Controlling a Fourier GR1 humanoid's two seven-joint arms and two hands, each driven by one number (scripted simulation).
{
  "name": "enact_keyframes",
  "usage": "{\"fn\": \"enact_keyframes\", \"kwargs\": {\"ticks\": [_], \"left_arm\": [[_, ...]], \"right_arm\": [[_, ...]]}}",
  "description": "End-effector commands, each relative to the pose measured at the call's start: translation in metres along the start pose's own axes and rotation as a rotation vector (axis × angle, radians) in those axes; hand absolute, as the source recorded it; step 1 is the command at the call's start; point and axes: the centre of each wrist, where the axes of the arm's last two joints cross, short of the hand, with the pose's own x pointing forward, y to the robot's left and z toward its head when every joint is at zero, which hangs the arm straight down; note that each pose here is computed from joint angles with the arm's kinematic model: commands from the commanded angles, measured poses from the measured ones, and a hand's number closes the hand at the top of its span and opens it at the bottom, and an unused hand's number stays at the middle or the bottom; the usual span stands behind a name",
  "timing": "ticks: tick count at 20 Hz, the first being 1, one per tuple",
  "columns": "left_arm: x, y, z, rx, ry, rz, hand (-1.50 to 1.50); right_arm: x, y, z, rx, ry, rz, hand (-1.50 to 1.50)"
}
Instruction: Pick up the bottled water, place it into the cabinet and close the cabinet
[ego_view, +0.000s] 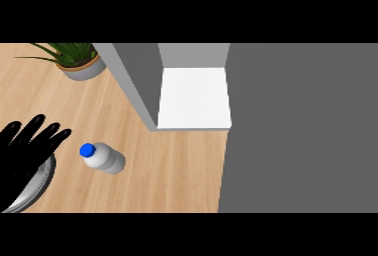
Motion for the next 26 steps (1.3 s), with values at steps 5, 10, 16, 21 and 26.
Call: {"fn": "enact_keyframes", "kwargs": {"ticks": [5, 10, 16, 21, 26], "left_arm": [[0.063, 0.079, 0.039, -0.091, 0.014, 0.093, -1.50], [0.062, 0.089, 0.067, -0.080, 0.072, 0.111, -1.50], [0.062, 0.094, 0.063, -0.080, 0.153, 0.077, -1.50], [0.054, 0.091, 0.074, -0.091, 0.175, 0.039, -1.50], [0.018, 0.095, 0.053, -0.065, 0.216, 0.062, -1.50]], "right_arm": [[0.043, 0.020, 0.008, 0.038, 0.021, -0.028, -1.50], [0.055, 0.025, 0.013, 0.047, 0.015, -0.042, -1.50], [0.064, 0.046, 0.022, 0.028, 0.032, -0.048, -1.50], [0.086, 0.043, 0.028, 0.041, 0.007, -0.043, -1.50], [0.075, 0.044, 0.016, 0.043, 0.011, -0.047, -1.50]]}}
